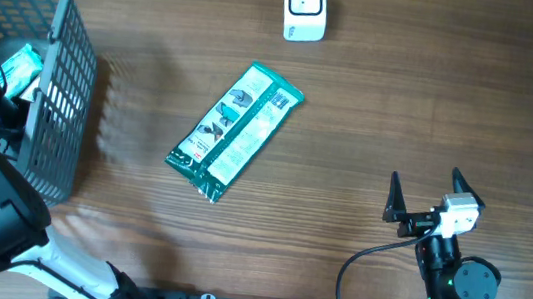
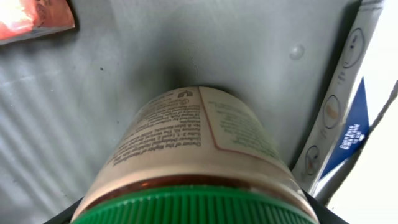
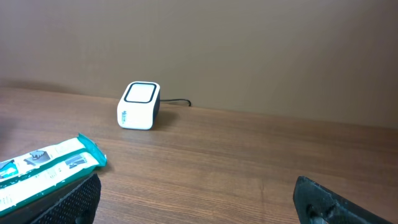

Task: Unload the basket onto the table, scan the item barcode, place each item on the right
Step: 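Grasp the green-lid jar in the basket and place it on the table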

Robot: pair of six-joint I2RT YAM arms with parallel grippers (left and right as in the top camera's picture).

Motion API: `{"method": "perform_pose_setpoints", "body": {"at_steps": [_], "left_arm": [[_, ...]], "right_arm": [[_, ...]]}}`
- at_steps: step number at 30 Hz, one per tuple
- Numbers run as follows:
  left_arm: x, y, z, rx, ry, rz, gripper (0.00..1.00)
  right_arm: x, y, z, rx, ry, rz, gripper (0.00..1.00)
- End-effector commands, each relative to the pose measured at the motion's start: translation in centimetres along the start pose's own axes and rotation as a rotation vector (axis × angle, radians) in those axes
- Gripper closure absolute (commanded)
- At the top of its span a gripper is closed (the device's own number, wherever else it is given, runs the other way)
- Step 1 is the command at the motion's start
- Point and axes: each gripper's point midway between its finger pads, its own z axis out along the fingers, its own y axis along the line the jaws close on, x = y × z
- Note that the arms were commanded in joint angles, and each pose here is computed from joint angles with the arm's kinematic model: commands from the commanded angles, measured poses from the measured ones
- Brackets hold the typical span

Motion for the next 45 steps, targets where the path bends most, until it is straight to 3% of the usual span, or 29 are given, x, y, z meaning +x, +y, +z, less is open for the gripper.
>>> {"method": "perform_pose_setpoints", "body": {"at_steps": [1,4,8,12,16,21,26,30,33,39,42,44,45], "left_arm": [[-0.9,-0.6,-1.4,0.002,-0.03,0.06,0.52],[-1.9,-1.5,-5.0,0.036,-0.071,0.063,0.52],[-3.3,-2.9,-13.4,0.144,-0.184,0.07,0.51],[-1.0,-4.9,-24.5,0.409,-0.27,0.116,0.51],[5.0,-6.8,-31.7,0.622,-0.341,0.26,0.5],[17.6,-11.8,-35.3,0.79,-0.303,0.628,0.5],[30.7,-16.7,-31.3,0.779,-0.145,0.957,0.49],[38.7,-19.2,-24.6,0.676,-0.056,1.132,0.48],[44.4,-20.1,-16.4,0.522,0.04,1.224,0.48],[48.6,-19.1,-3.8,0.24,0.132,1.323,0.48],[48.6,-18.5,-1.2,0.17,0.151,1.325,0.47],[48.5,-18.0,-0.5,0.137,0.162,1.309,0.4],[48.4,-18.0,-0.4,0.13,0.163,1.293,0.2]], "right_arm": [[0.0,-0.1,0.0,0.006,-0.003,-0.013,0.0],[0.0,-0.1,0.0,0.006,-0.003,-0.014,0.0],[0.0,-0.1,0.0,0.006,-0.003,-0.013,0.0],[0.0,-0.1,0.0,0.006,-0.003,-0.013,0.0],[0.0,-0.1,0.0,0.006,-0.003,-0.014,0.0],[0.0,-0.1,0.0,0.006,-0.003,-0.013,0.0],[0.0,-0.1,0.0,0.006,-0.003,-0.013,0.0],[0.0,-0.1,0.0,0.006,-0.003,-0.013,0.0],[0.0,-0.1,0.0,0.006,-0.003,-0.013,0.0],[0.0,-0.1,0.0,0.006,-0.003,-0.013,0.0],[0.0,-0.1,0.0,0.006,-0.003,-0.013,0.0],[0.0,-0.1,0.0,0.006,-0.003,-0.013,0.0],[0.0,-0.1,0.0,0.006,-0.003,-0.013,0.0]]}}
